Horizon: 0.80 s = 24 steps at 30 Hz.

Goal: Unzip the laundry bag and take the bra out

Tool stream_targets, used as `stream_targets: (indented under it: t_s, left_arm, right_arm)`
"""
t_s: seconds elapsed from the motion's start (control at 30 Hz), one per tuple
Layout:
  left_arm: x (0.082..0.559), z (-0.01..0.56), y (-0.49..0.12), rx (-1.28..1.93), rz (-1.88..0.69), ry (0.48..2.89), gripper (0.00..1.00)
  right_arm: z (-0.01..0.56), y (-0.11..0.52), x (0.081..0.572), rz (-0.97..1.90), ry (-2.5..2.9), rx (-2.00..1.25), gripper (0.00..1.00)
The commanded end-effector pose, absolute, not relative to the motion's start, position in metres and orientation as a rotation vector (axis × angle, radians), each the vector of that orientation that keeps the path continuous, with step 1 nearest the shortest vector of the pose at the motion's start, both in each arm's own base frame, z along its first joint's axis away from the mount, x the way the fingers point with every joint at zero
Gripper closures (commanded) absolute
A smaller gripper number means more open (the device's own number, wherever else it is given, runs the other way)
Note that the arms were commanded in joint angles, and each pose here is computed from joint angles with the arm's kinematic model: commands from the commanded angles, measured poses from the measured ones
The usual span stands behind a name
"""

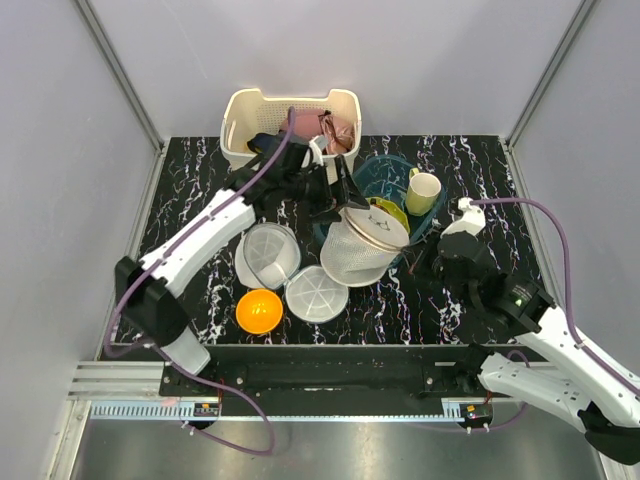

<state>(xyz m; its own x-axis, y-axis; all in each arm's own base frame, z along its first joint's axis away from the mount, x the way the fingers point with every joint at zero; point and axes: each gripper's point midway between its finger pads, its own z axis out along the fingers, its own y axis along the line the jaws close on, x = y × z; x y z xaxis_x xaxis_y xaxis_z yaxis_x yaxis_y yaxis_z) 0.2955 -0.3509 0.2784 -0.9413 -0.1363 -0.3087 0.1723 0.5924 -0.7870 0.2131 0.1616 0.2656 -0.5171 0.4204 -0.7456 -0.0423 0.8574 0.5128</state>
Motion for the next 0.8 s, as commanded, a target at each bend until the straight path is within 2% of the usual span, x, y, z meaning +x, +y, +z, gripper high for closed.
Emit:
stream_targets:
  t_s: [0.0, 0.2, 0.4, 0.47, 0.5, 0.53, 0.6, 0.63, 0.77]
  left_arm:
    - [0.274, 0.318, -0.331, -0.042, -1.301, 2.347, 0.05]
    - [0.242, 0.303, -0.342, -0.025, -1.347, 2.416, 0.01]
    - [0.253, 0.282, -0.358, -0.060, -1.347, 2.461, 0.01]
    - [0.257, 0.278, -0.365, -0.056, -1.358, 2.475, 0.12]
    - [0.258, 0.279, -0.366, -0.055, -1.354, 2.472, 0.20]
    - [0.261, 0.283, -0.367, -0.052, -1.352, 2.458, 0.57]
    - [0.265, 0.286, -0.364, -0.041, -1.334, 2.441, 0.96]
    - [0.265, 0.293, -0.363, -0.027, -1.340, 2.430, 1.00]
    - [0.271, 0.308, -0.354, 0.018, -1.367, 2.388, 1.00]
  right_arm:
    - [0.269, 0.165, 0.216, 0.634, 2.019, 0.314, 1.00]
    - [0.264, 0.172, 0.218, 0.629, 2.042, 0.285, 1.00]
    - [0.265, 0.174, 0.218, 0.647, 2.034, 0.283, 1.00]
    - [0.265, 0.173, 0.217, 0.651, 2.035, 0.286, 1.00]
    - [0.264, 0.171, 0.216, 0.644, 2.036, 0.289, 1.00]
    - [0.261, 0.169, 0.216, 0.637, 2.041, 0.295, 1.00]
    - [0.257, 0.160, 0.214, 0.605, 2.038, 0.310, 1.00]
    - [0.251, 0.155, 0.213, 0.579, 2.041, 0.321, 1.00]
    - [0.239, 0.120, 0.204, 0.487, 1.995, 0.381, 1.00]
